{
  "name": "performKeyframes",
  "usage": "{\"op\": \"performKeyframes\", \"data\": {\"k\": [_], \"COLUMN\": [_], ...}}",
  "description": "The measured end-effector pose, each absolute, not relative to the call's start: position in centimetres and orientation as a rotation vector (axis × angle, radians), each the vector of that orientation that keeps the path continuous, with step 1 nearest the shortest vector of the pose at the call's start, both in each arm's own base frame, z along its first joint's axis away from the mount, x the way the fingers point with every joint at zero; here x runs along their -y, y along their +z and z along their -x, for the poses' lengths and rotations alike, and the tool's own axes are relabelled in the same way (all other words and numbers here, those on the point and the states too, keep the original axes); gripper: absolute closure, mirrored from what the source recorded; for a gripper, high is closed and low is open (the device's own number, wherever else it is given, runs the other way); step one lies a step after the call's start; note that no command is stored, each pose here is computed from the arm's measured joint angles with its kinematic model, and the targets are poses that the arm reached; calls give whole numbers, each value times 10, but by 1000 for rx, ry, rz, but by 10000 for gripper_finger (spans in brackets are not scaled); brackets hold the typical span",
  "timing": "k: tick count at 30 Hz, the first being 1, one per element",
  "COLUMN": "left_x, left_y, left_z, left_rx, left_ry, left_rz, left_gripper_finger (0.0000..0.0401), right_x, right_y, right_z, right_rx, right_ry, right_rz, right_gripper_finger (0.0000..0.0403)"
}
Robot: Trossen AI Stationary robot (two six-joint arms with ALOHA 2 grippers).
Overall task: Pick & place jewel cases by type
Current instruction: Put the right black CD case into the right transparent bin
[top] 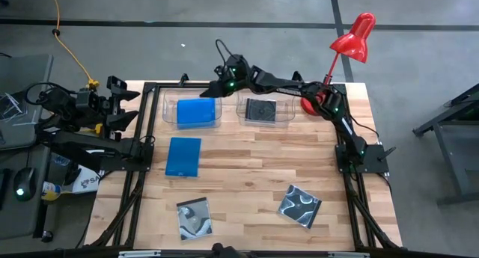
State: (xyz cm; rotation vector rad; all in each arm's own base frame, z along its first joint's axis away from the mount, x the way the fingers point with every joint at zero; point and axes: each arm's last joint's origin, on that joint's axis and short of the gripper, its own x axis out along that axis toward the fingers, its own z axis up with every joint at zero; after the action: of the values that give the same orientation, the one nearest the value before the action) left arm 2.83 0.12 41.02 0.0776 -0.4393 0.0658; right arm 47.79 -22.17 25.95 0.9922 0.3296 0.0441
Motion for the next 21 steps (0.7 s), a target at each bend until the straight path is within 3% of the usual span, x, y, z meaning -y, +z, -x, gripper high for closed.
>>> {"op": "performKeyframes", "data": {"k": [9, 21], "left_x": [-1, -1], "left_y": [409, 405], "left_z": [-29, -30], "left_rx": [421, 387], "left_ry": [62, 60], "left_rz": [-80, -84], "left_gripper_finger": [153, 153], "right_x": [206, 129], "right_y": [321, 436], "right_z": [-458, -412], "right_rx": [-258, -71], "right_ry": [177, 328], "right_rz": [-930, -671], "right_gripper_finger": [158, 158]}}
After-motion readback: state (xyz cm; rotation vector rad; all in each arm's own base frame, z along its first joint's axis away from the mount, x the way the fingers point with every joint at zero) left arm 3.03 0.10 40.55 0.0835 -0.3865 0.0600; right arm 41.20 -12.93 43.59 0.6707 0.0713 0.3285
